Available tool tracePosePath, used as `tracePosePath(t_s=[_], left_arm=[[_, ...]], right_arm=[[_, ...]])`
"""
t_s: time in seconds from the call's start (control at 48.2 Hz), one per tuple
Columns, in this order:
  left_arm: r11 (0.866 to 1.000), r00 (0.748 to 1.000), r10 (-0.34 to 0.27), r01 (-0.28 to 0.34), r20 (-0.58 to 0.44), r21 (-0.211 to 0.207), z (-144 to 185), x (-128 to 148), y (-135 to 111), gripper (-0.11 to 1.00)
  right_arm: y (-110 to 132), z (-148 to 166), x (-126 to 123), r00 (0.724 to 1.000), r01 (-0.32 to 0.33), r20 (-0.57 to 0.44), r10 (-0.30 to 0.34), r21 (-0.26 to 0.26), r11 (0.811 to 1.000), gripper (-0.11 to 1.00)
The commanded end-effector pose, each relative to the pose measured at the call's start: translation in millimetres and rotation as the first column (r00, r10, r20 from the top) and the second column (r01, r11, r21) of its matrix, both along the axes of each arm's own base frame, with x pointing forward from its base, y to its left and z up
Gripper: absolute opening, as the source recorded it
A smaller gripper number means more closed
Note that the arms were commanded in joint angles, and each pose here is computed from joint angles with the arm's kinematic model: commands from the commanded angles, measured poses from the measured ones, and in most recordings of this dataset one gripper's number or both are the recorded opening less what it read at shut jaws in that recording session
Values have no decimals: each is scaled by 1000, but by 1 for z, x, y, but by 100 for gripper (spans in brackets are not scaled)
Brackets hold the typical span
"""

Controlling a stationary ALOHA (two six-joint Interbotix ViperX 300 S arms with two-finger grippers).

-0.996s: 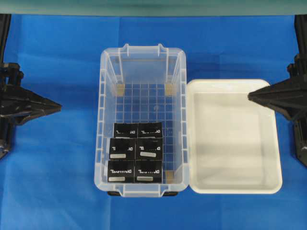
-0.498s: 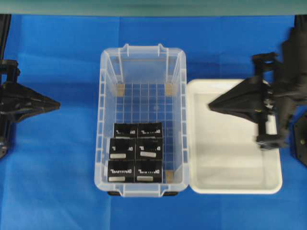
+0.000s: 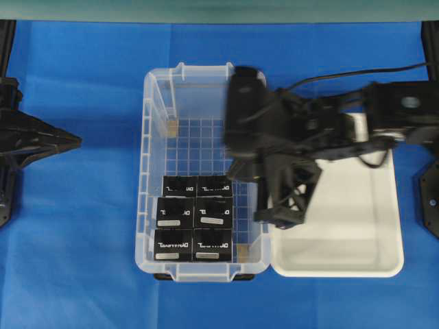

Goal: Pick the box from inside the plastic case
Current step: 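Move the right gripper over the black boxes in the clear case, then lower the open right gripper onto a black box and close it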

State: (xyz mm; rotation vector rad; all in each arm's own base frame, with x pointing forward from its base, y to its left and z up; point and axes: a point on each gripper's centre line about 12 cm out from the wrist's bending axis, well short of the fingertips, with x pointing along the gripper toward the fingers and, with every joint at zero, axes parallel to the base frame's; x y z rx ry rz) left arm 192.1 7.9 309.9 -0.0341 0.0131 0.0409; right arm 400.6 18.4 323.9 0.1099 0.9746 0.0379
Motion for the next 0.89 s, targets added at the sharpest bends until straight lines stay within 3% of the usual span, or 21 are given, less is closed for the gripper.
tracePosePath(t_s=[0.0,0.124,0.29,0.394,0.56,0.664,0.871], left_arm=[[1000,1000,4,-4,21,5,10,1,1,-5],[1000,1000,3,-3,14,2,9,1,1,-5],[1000,1000,3,-3,14,4,10,0,1,-5],[1000,1000,3,-3,1,2,8,0,1,-5],[1000,1000,3,-3,-11,1,7,0,1,-5],[1000,1000,4,-4,-9,0,7,0,1,-5],[1000,1000,3,-3,-11,0,7,0,1,-5]], right_arm=[[2,-7,9,995,-17,-102,17,-2,1000,1],[4,-21,18,976,-39,-215,38,-1,999,4],[5,-31,30,967,-69,-247,67,-2,998,16],[6,-37,32,962,-89,-258,86,2,996,36],[6,-48,36,956,-98,-278,95,3,995,80],[4,-60,40,954,-100,-286,95,-1,995,98],[1,-74,51,958,-94,-271,89,-4,996,99]])
